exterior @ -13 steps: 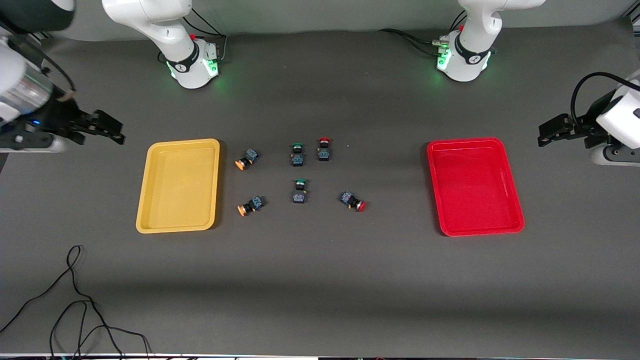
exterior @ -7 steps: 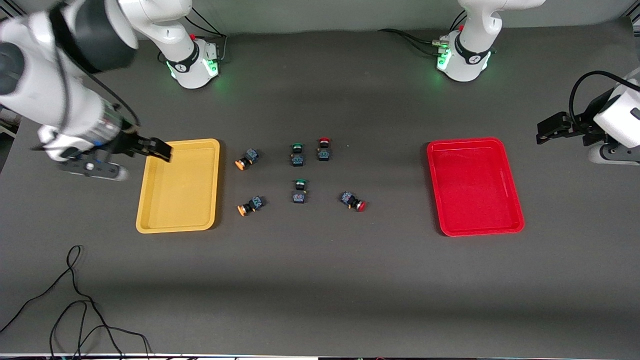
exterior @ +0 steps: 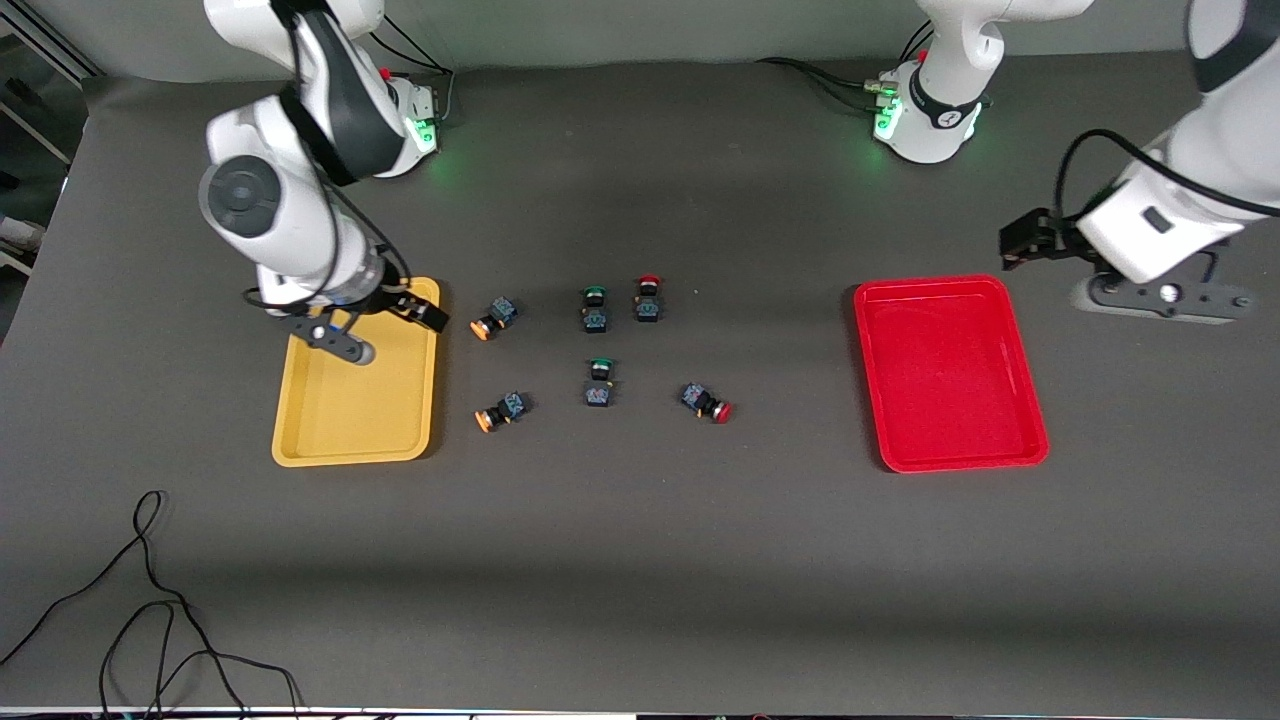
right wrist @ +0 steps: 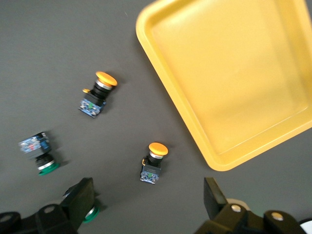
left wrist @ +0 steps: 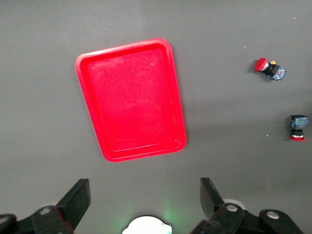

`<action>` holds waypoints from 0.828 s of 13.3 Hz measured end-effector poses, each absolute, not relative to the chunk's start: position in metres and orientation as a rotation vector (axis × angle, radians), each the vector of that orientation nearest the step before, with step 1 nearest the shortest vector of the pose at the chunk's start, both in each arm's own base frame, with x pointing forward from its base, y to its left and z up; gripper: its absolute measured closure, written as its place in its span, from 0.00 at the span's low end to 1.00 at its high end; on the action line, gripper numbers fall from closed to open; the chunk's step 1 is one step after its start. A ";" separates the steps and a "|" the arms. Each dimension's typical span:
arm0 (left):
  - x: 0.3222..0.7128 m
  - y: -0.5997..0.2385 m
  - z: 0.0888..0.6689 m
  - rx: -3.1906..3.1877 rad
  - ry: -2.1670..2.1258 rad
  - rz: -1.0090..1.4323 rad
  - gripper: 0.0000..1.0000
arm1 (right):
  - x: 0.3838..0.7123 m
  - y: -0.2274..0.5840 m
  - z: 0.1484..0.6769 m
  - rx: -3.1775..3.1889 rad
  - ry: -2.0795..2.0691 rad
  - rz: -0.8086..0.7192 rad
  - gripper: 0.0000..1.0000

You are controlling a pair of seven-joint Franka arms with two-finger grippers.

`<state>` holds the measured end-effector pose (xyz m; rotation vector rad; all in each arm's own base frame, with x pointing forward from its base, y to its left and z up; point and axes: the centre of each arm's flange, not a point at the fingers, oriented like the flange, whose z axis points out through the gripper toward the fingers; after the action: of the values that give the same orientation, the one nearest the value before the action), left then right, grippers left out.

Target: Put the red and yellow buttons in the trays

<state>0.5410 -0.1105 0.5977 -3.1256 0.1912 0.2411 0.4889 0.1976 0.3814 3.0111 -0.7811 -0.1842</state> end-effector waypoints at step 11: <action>0.530 -0.269 0.567 -3.150 -0.574 0.248 0.00 | 0.413 0.242 0.236 2.982 -1.028 -0.162 0.00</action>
<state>0.5302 -0.2691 0.5674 -3.1499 -0.5736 0.2477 0.4127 0.2419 0.2358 2.9819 -1.0278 -0.1620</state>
